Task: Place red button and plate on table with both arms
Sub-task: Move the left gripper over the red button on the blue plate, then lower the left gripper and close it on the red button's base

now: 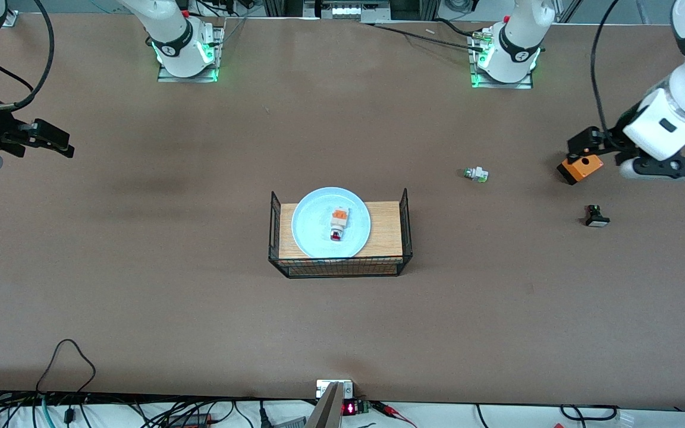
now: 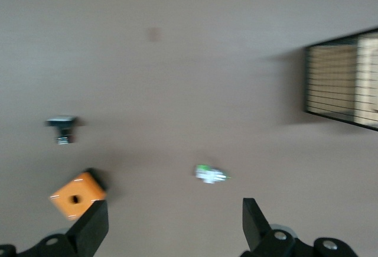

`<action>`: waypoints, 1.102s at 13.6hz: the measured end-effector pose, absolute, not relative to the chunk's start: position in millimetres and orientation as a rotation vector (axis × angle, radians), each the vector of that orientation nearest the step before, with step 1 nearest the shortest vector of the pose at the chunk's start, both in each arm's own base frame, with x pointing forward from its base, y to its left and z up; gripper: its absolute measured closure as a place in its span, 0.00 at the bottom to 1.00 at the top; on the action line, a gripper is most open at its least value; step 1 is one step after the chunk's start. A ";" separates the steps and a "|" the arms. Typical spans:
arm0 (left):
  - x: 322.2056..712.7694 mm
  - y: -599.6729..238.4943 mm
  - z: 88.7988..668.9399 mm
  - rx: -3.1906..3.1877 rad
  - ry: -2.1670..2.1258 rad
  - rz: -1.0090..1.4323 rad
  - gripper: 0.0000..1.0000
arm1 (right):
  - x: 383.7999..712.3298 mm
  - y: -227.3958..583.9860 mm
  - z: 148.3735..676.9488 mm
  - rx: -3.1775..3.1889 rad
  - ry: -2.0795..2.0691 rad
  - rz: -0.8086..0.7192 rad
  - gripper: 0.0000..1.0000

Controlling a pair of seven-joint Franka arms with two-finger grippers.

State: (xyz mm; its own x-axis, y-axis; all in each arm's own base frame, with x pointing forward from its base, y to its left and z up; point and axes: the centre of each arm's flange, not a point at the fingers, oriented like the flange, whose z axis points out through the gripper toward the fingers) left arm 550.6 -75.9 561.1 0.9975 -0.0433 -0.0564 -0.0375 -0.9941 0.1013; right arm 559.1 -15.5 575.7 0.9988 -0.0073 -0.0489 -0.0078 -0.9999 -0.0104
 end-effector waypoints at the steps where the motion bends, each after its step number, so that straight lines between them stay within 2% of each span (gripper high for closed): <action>1: 546.5 -106.3 559.6 3.008 -0.129 -0.101 0.00 | 559.1 -15.7 575.7 -3.130 0.012 0.076 0.00; 4: 533.9 -218.2 542.7 2.953 -0.384 -0.100 0.00 | 559.2 -15.4 575.9 -3.130 0.011 0.076 0.00; 9: 553.9 -370.5 511.3 2.809 -0.627 0.230 0.00 | 559.1 -16.1 575.8 -3.130 0.013 0.077 0.00; 11: 558.0 -409.8 492.4 2.743 -0.649 0.355 0.00 | 559.0 -17.6 575.8 -3.130 0.017 0.078 0.00; 15: 552.7 -462.2 428.0 2.705 -0.584 0.381 0.00 | 558.9 -19.2 575.7 -3.130 0.022 0.078 0.00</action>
